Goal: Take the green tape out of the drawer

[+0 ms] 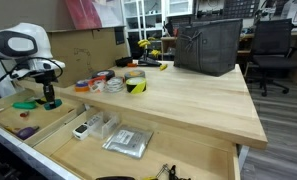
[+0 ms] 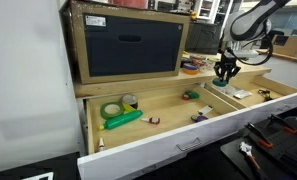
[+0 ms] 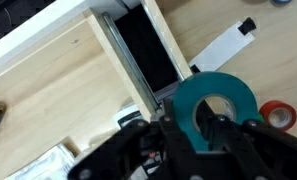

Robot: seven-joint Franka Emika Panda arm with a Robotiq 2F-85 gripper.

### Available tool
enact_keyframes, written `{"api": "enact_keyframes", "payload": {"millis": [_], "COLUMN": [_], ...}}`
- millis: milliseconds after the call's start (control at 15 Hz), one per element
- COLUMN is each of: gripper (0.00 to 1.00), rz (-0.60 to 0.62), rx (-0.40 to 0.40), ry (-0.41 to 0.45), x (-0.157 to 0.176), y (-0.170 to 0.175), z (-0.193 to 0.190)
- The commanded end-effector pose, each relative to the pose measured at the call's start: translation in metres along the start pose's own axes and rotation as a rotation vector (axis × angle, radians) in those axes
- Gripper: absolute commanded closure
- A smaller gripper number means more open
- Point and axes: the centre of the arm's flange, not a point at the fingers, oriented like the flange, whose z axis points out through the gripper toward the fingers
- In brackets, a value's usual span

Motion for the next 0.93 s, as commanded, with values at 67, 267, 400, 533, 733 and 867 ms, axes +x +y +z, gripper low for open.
{"api": "enact_keyframes", "payload": {"millis": [67,267,400,533,733,867], "gripper": [0.93,0.93,0.93,0.93,0.93,0.93], "rz": [0.137,0.207,0.251,0.281,0.318,0.304], "rx": [0.029,0.054,0.078,0.106,0.158,0.135], "ry": [0.050,0.057,0.070,0.075,0.104,0.084], "x": [0.019,0.033,0.040,0.049,0.059,0.057], "y": [0.041,0.073,0.088,0.095,0.092,0.095], "z": [-0.026,-0.034,-0.039,-0.045,-0.058,-0.050]}}
